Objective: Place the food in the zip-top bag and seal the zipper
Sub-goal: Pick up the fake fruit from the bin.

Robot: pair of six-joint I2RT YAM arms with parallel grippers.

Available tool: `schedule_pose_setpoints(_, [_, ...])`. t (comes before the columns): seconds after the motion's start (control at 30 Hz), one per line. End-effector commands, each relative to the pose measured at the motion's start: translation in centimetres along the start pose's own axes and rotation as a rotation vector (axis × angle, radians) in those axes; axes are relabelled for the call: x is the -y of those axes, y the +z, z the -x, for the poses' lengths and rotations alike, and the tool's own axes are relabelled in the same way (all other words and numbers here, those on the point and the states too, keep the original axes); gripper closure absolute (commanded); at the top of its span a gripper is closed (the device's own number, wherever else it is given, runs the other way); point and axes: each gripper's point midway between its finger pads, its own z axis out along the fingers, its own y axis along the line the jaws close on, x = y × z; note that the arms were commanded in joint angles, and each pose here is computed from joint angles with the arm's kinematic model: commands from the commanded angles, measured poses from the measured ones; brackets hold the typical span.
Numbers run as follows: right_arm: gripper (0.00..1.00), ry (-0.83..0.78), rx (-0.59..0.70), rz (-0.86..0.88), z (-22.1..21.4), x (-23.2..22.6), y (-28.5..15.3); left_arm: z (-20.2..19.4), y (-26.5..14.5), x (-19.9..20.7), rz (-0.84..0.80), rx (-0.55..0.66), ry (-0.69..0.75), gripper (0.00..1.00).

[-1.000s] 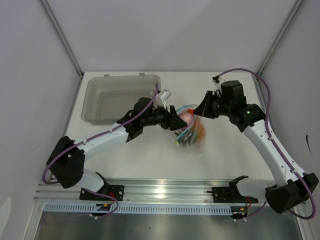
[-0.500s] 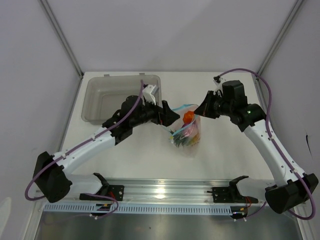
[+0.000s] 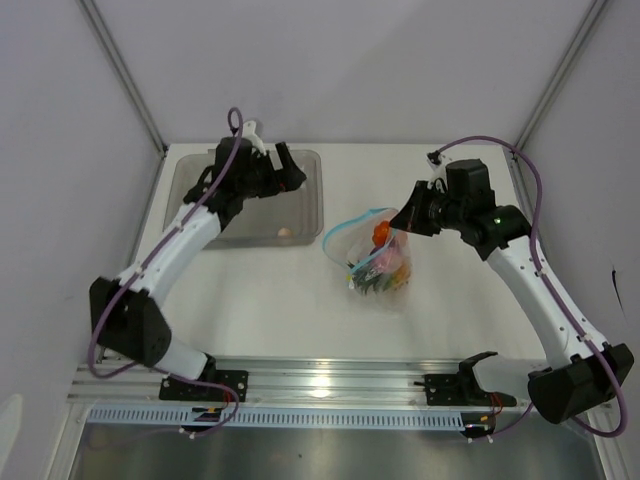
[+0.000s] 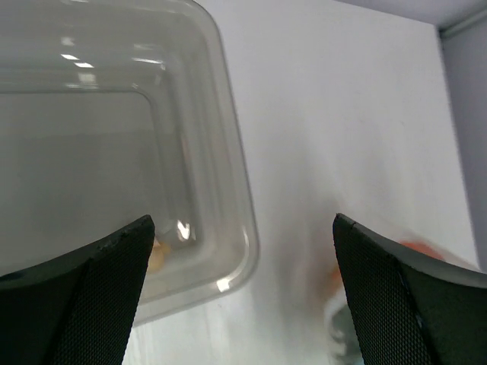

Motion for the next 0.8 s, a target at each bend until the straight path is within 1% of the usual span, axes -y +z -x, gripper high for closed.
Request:
schedule_pose_setpoints(0.0, [1.00, -0.027, -0.019, 0.020, 0.3, 0.0, 0.8, 0.5, 1.8, -3.9, 0.200, -0.134, 0.071, 0.01])
schedule_pose_setpoints(0.03, [1.00, -0.030, -0.028, 0.019, 0.1, 0.2, 1.0, -0.1, 2.4, -4.8, 0.231, -0.179, 0.080, 0.01])
schedule_pose_setpoints(0.07, [1.00, -0.034, -0.027, 0.016, 0.0, 0.4, 1.1, -1.9, 3.5, -6.6, 0.279, -0.267, 0.078, 0.00])
schedule_pose_setpoints(0.1, [1.00, -0.039, -0.026, 0.009, 0.0, 0.7, 1.4, -0.4, 4.1, -6.2, 0.265, -0.245, 0.115, 0.01])
schedule_pose_setpoints(0.13, [1.00, -0.037, -0.032, -0.001, -0.2, 1.2, 1.8, -0.7, 4.7, -6.2, 0.250, -0.272, 0.123, 0.01])
schedule_pose_setpoints(0.17, [1.00, -0.035, -0.038, -0.007, -0.3, 1.4, 2.0, -2.2, 5.5, -7.8, 0.279, -0.343, 0.115, 0.01])
schedule_pose_setpoints(0.2, [1.00, -0.036, -0.044, -0.009, -0.3, 1.7, 2.3, -0.2, 5.8, -7.1, 0.258, -0.313, 0.117, 0.01])
schedule_pose_setpoints(0.27, [1.00, -0.037, -0.053, -0.001, -0.5, 1.7, 2.6, -0.7, 6.6, -7.7, 0.241, -0.366, 0.108, 0.00])
schedule_pose_setpoints(0.33, [1.00, -0.038, -0.057, 0.004, -0.5, 1.8, 2.9, 0.8, 7.0, -7.6, 0.239, -0.352, 0.116, 0.01])
schedule_pose_setpoints(0.37, [1.00, -0.041, -0.058, 0.005, -0.6, 1.7, 2.9, 0.6, 7.3, -7.5, 0.217, -0.374, 0.135, 0.01])
schedule_pose_setpoints(0.4, [1.00, -0.038, -0.058, 0.000, -0.5, 1.9, 2.9, -0.5, 7.8, -8.0, 0.220, -0.419, 0.131, 0.01])
schedule_pose_setpoints(0.43, [1.00, -0.038, -0.053, 0.005, -0.4, 1.8, 3.0, 0.8, 7.9, -7.2, 0.205, -0.397, 0.137, 0.01])
schedule_pose_setpoints(0.5, [1.00, -0.034, -0.056, 0.008, -0.5, 1.8, 3.0, -0.3, 8.1, -8.2, 0.243, -0.450, 0.133, 0.01])
schedule_pose_setpoints(0.57, [1.00, -0.033, -0.052, 0.015, -0.6, 1.6, 2.9, -1.0, 8.0, -8.6, 0.265, -0.465, 0.134, 0.01])
schedule_pose_setpoints(0.63, [1.00, -0.034, -0.046, 0.013, -0.5, 1.6, 2.7, -2.9, 7.5, -9.8, 0.325, -0.500, 0.132, 0.01])
schedule_pose_setpoints(0.67, [1.00, -0.035, -0.042, 0.013, -0.4, 1.6, 2.6, -3.1, 7.3, -10.1, 0.345, -0.501, 0.130, 0.00])
schedule_pose_setpoints(0.7, [1.00, -0.035, -0.037, 0.014, -0.3, 1.5, 2.4, -4.6, 6.9, -11.2, 0.391, -0.525, 0.122, 0.00])
schedule_pose_setpoints(0.73, [1.00, -0.034, -0.037, 0.014, -0.3, 1.5, 2.4, -3.9, 6.7, -10.7, 0.382, -0.484, 0.109, 0.00])
schedule_pose_setpoints(0.77, [1.00, -0.032, -0.037, 0.016, -0.3, 1.4, 2.4, -6.6, 6.1, -11.8, 0.404, -0.535, 0.093, 0.01])
